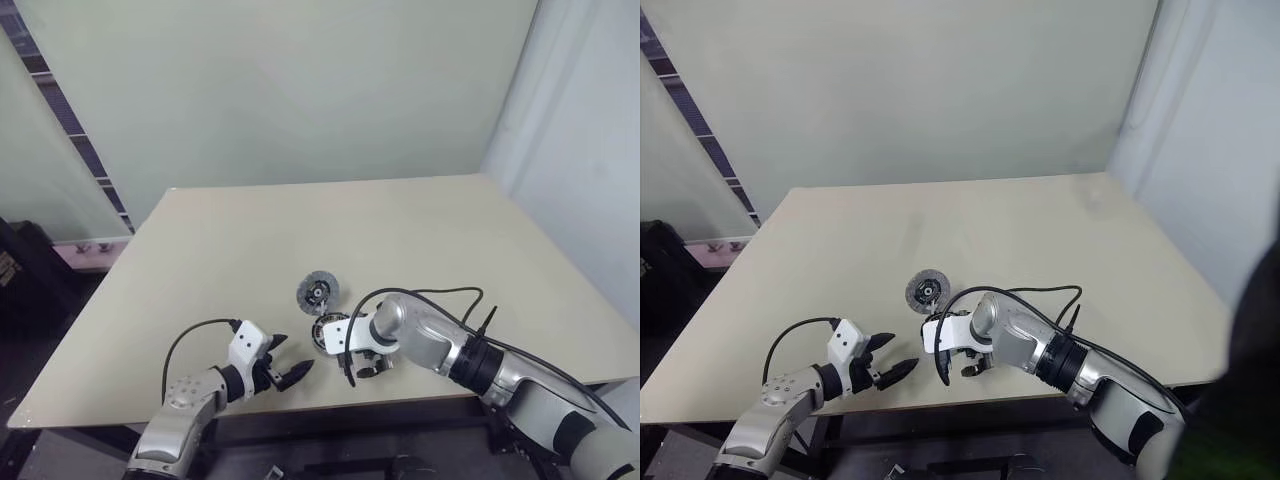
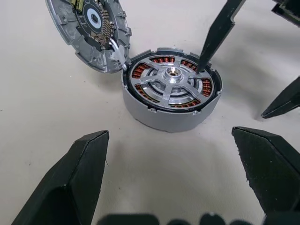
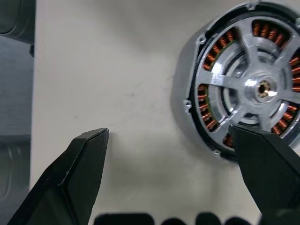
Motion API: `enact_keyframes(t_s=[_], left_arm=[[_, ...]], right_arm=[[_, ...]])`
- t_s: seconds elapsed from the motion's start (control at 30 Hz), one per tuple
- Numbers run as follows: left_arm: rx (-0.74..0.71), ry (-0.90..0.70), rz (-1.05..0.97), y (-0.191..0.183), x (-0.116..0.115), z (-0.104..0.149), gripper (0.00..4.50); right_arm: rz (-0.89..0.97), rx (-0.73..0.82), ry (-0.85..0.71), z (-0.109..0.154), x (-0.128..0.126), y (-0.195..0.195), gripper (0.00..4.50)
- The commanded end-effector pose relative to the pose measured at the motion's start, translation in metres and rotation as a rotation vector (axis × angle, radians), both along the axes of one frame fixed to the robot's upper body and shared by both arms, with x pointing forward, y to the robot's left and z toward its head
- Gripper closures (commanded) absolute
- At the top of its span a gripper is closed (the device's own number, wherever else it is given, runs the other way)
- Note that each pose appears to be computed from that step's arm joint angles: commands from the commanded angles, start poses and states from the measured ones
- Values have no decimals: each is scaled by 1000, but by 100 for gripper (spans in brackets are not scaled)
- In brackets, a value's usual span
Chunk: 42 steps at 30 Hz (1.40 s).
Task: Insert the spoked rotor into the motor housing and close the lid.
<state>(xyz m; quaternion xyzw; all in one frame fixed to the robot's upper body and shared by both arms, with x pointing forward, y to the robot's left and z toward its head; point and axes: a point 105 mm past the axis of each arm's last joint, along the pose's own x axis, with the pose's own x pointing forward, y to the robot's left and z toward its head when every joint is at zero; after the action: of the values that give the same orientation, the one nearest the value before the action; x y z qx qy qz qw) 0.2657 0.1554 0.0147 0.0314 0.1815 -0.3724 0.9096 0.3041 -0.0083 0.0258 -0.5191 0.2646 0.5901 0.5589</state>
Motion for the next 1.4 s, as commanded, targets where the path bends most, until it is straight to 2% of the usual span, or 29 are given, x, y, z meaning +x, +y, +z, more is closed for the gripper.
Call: enact_keyframes(t_s=[0.03, 0.07, 0.37, 0.43, 0.9, 1.4], left_arm=[[1, -70, -6, -1, 6, 16, 0], [1, -71, -5, -1, 6, 16, 0], [-4, -74, -3, -2, 5, 17, 0], [-4, -75, -2, -2, 6, 17, 0], [-2, -77, 2, -2, 8, 17, 0], [-6, -84, 30, 3, 13, 15, 0]], right_arm=[[-17, 17, -23, 3, 6, 0, 40], [-20, 19, -25, 2, 6, 0, 64], [-41, 40, -38, 0, 9, 2, 385], [-46, 48, -43, 0, 10, 2, 445], [-100, 126, -41, 8, 15, 9, 448], [-294, 261, 352, 23, -31, 15, 448]])
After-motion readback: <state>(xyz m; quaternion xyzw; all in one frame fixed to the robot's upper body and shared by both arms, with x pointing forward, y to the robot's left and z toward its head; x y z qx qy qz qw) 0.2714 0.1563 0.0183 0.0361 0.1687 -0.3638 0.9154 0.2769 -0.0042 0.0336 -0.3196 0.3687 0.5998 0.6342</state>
